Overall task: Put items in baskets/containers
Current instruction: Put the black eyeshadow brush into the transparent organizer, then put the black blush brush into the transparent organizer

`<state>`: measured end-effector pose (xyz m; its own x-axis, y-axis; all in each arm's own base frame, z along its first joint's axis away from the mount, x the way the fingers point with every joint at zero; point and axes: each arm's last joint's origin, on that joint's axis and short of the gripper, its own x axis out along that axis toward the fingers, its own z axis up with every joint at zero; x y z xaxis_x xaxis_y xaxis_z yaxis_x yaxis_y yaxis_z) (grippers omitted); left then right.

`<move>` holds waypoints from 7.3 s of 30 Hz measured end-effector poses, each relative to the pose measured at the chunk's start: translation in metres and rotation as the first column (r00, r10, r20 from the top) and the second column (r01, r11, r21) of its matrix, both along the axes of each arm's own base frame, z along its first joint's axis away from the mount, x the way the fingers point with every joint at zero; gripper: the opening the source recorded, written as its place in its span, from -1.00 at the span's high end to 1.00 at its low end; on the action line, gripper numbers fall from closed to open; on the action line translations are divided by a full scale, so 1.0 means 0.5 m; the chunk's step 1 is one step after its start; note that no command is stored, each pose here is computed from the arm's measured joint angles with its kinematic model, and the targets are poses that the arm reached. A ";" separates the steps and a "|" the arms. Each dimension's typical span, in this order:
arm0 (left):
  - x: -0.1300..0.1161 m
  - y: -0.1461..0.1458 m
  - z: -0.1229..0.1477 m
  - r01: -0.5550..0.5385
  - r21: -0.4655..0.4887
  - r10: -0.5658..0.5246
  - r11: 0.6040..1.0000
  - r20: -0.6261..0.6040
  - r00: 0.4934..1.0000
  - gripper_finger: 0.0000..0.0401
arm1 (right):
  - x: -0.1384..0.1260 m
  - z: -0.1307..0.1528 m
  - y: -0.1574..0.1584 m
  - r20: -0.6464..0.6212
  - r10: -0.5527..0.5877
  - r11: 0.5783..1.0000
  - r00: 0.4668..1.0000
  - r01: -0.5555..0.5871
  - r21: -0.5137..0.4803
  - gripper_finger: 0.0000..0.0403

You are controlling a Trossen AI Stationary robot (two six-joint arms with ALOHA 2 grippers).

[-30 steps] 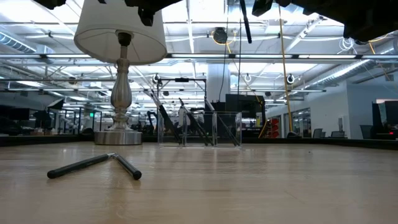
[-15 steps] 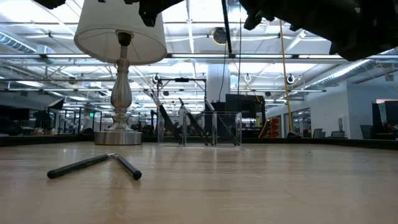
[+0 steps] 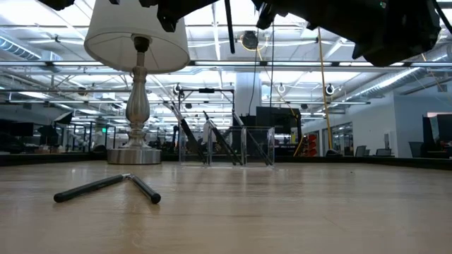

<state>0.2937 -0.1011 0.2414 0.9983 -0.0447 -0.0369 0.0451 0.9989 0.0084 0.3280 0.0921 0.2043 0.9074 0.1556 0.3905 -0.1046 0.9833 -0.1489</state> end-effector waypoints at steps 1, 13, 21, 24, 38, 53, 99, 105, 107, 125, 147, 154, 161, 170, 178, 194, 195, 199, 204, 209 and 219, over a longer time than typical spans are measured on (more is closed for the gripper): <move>0.000 0.000 0.000 0.000 0.000 0.000 1.000 -0.001 1.000 -0.19 | 0.001 0.003 0.000 0.005 0.000 1.000 1.000 0.000 0.001 1.00; 0.004 0.011 0.000 -0.019 -0.007 0.019 1.000 -0.001 1.000 -0.19 | 0.002 0.001 0.001 -0.003 -0.009 1.000 1.000 0.009 -0.013 1.00; 0.006 0.017 0.000 0.003 -0.020 -0.003 1.000 -0.003 1.000 -0.19 | 0.003 -0.001 -0.001 -0.011 -0.029 1.000 1.000 0.029 -0.008 1.00; 0.006 0.017 -0.001 0.010 -0.022 -0.010 1.000 -0.004 1.000 -0.19 | 0.003 -0.001 -0.002 -0.015 -0.054 0.999 0.998 0.054 0.002 1.00; 0.006 0.017 -0.004 0.015 -0.011 -0.016 1.000 -0.022 1.000 0.56 | 0.003 -0.002 -0.002 -0.023 -0.054 0.999 0.998 0.054 -0.001 1.00; 0.003 0.012 -0.013 0.005 0.058 -0.002 0.998 -0.061 0.998 0.96 | 0.005 -0.007 -0.003 -0.048 -0.054 0.999 0.997 0.054 0.001 0.93; -0.057 -0.067 -0.088 0.071 0.099 -0.021 0.993 -0.429 0.903 0.77 | -0.165 -0.014 0.140 -0.992 -0.057 0.993 -0.109 -0.105 -0.046 0.33; -0.056 -0.066 -0.087 0.072 0.108 -0.019 0.991 -0.424 0.905 0.77 | -0.169 -0.067 0.166 -0.972 -0.114 0.977 -0.207 -0.198 -0.072 0.06; -0.056 -0.064 -0.088 0.068 0.111 -0.014 0.991 -0.426 0.904 0.77 | -0.166 -0.083 0.168 -0.965 -0.153 0.967 -0.215 -0.235 -0.101 0.03; -0.056 -0.063 -0.089 0.062 0.107 -0.010 0.992 -0.431 0.902 0.77 | -0.134 -0.165 0.141 -0.916 -0.213 0.954 -0.340 -0.274 -0.120 0.60; -0.055 -0.068 -0.078 0.038 0.167 0.028 0.985 -0.373 0.928 0.77 | -0.116 0.053 0.126 -0.921 -0.170 0.981 0.350 -0.027 -0.192 0.99; -0.049 -0.056 0.012 -0.113 0.227 0.125 0.967 -0.037 0.991 0.77 | -0.098 0.143 0.099 -0.646 -0.139 0.986 0.751 0.042 -0.164 1.00; -0.067 -0.045 0.043 -0.111 0.231 0.115 0.967 -0.005 0.993 0.77 | -0.097 0.090 0.037 -0.426 -0.129 0.990 0.895 0.093 -0.106 1.00; -0.060 -0.033 0.041 -0.092 0.206 0.097 0.974 -0.014 0.995 0.76 | -0.076 0.057 -0.014 -0.290 -0.102 0.993 0.952 0.079 -0.091 1.00; -0.054 -0.038 0.023 0.012 0.200 0.002 0.980 -0.072 0.997 0.58 | -0.067 0.052 -0.017 -0.240 -0.094 0.994 0.966 0.080 -0.069 1.00; -0.010 -0.008 -0.013 0.005 0.092 0.003 0.996 -0.092 0.996 -0.47 | -0.002 0.043 0.016 -0.233 -0.033 0.996 0.972 0.012 -0.092 1.00; -0.010 -0.008 -0.013 0.012 0.087 -0.004 0.996 -0.089 0.996 -0.49 | 0.001 0.041 0.017 -0.237 -0.036 0.995 0.971 0.013 -0.094 1.00; -0.012 -0.013 -0.013 0.037 0.087 -0.029 0.995 -0.092 0.995 -0.50 | 0.004 0.037 0.016 -0.263 -0.045 0.994 0.964 0.018 -0.103 1.00; -0.019 -0.024 -0.010 0.062 0.129 -0.050 0.990 -0.090 0.995 -0.50 | 0.006 0.025 0.015 -0.320 -0.053 0.992 0.946 0.015 -0.122 1.00; -0.030 -0.034 0.005 0.084 0.151 -0.075 0.985 -0.064 0.995 -0.50 | 0.006 0.015 0.014 -0.365 -0.065 0.990 0.929 0.013 -0.143 1.00; -0.030 -0.034 0.020 0.075 0.125 -0.077 0.989 0.003 0.997 -0.50 | 0.006 0.017 0.014 -0.353 -0.066 0.988 0.933 0.012 -0.152 1.00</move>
<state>0.2787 -0.1181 0.2512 0.9925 -0.1160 -0.0388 0.1202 0.9837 0.1335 0.3309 0.0992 0.2128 0.9888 0.1482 0.0163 -0.1395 0.9581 -0.2502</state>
